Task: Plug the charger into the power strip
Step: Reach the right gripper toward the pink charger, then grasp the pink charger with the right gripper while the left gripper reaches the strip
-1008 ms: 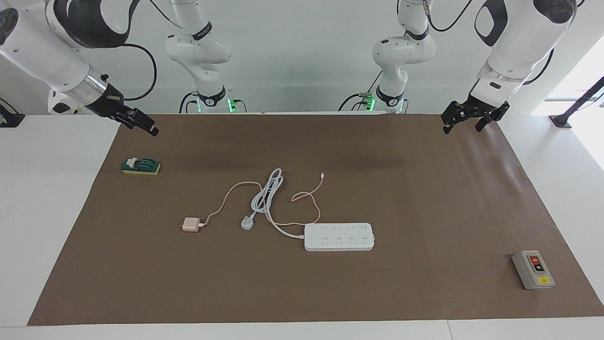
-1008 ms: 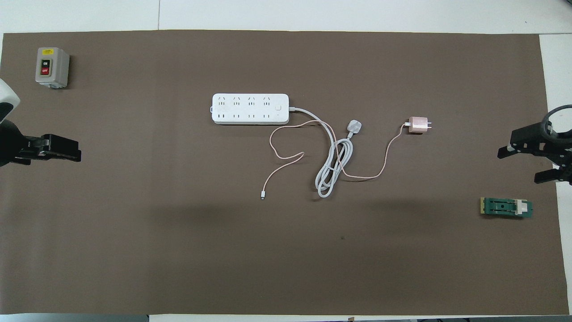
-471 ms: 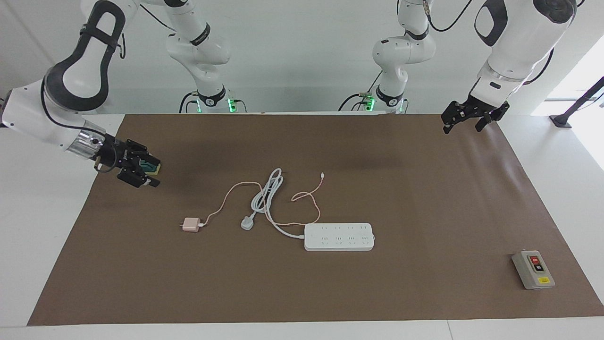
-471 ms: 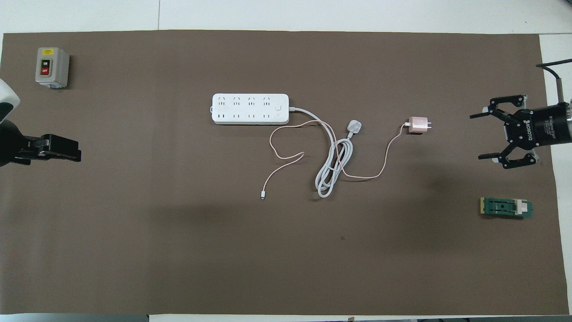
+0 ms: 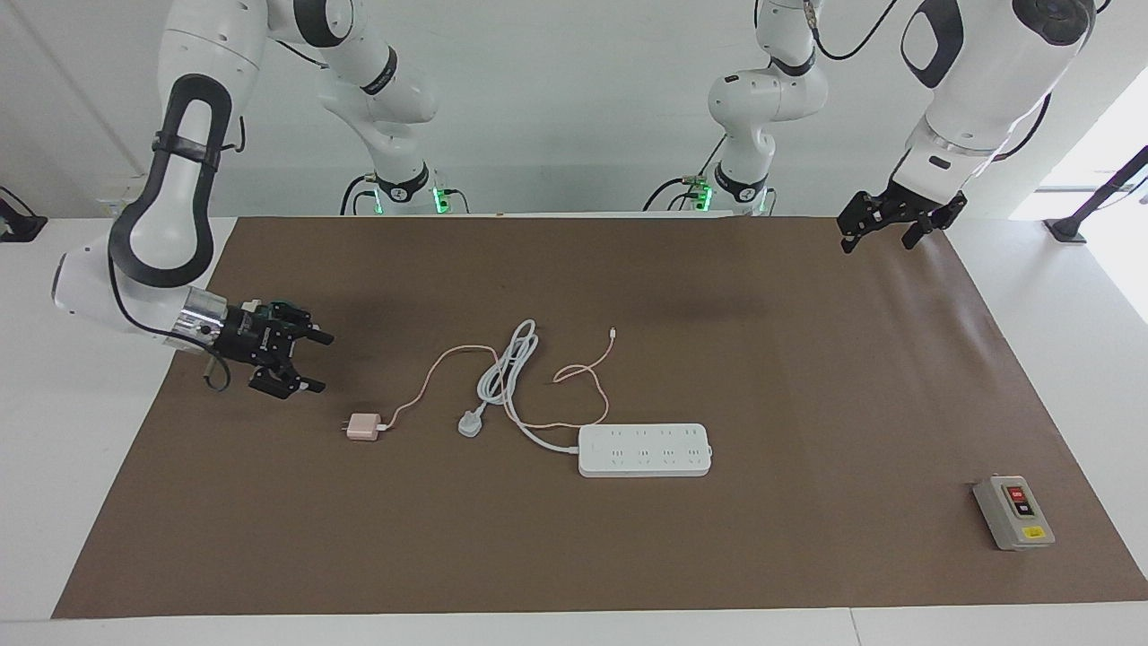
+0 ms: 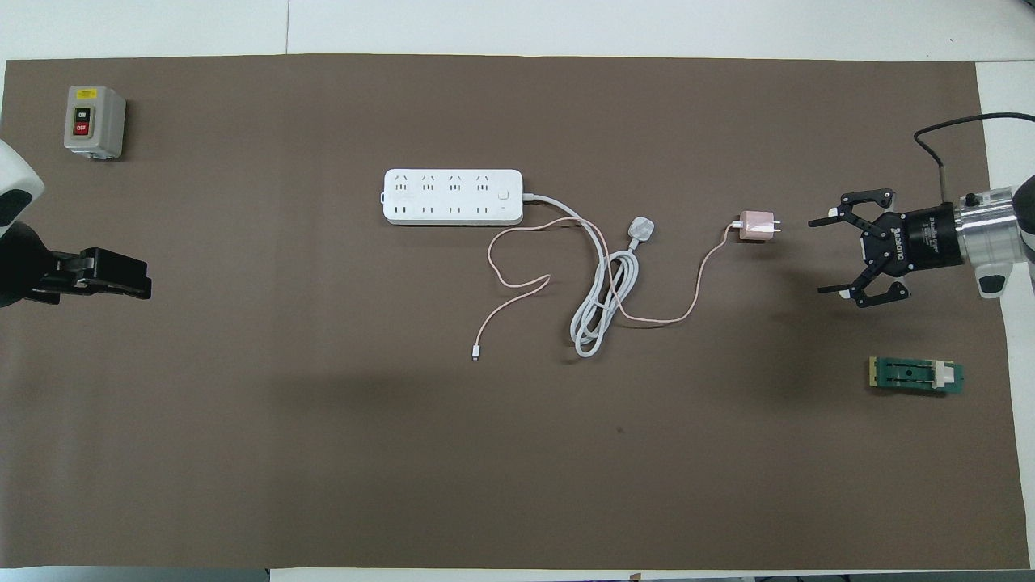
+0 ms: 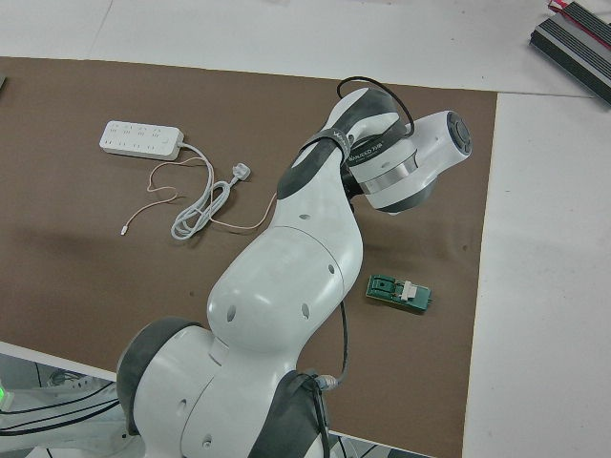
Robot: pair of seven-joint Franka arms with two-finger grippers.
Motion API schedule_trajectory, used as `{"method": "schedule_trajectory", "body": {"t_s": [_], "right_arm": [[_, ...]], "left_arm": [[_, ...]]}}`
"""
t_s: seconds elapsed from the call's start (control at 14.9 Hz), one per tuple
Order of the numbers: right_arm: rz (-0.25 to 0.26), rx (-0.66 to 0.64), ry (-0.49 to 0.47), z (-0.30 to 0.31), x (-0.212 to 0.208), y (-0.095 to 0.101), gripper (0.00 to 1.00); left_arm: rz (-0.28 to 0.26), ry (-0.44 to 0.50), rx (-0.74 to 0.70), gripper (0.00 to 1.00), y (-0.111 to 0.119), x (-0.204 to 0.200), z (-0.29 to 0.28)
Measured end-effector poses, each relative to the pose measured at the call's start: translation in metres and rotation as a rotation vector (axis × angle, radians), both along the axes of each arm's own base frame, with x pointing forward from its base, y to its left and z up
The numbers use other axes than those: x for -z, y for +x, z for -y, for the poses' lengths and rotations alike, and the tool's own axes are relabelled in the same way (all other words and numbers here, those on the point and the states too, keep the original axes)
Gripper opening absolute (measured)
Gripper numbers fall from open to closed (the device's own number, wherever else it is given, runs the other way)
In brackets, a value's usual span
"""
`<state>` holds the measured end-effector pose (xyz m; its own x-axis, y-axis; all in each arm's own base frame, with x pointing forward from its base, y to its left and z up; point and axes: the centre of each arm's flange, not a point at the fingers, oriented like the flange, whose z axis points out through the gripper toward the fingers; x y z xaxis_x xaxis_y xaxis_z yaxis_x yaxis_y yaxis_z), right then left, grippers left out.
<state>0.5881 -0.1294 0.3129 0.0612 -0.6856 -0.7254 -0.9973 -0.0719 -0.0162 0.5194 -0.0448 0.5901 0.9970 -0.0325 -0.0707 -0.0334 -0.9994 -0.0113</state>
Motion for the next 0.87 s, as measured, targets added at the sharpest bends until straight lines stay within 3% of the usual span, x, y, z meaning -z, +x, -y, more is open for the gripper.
{"method": "schedule_trajectory", "body": {"t_s": [0.13, 0.54, 0.87], "right_arm": [[-0.018, 0.009, 0.013, -0.001, 0.019, 0.002, 1.00], [0.047, 0.024, 0.020, 0.007, 0.055, 0.016, 1.00], [0.089, 0.037, 0.073, 0.006, 0.082, 0.034, 1.00]], "left_arm": [[0.009, 0.001, 0.018, 1.00, -0.001, -0.005, 0.010], [0.095, -0.007, 0.010, 1.00, 0.008, -0.019, 0.018], [0.054, -0.005, 0.077, 1.00, 0.000, 0.001, 0.059]]}}
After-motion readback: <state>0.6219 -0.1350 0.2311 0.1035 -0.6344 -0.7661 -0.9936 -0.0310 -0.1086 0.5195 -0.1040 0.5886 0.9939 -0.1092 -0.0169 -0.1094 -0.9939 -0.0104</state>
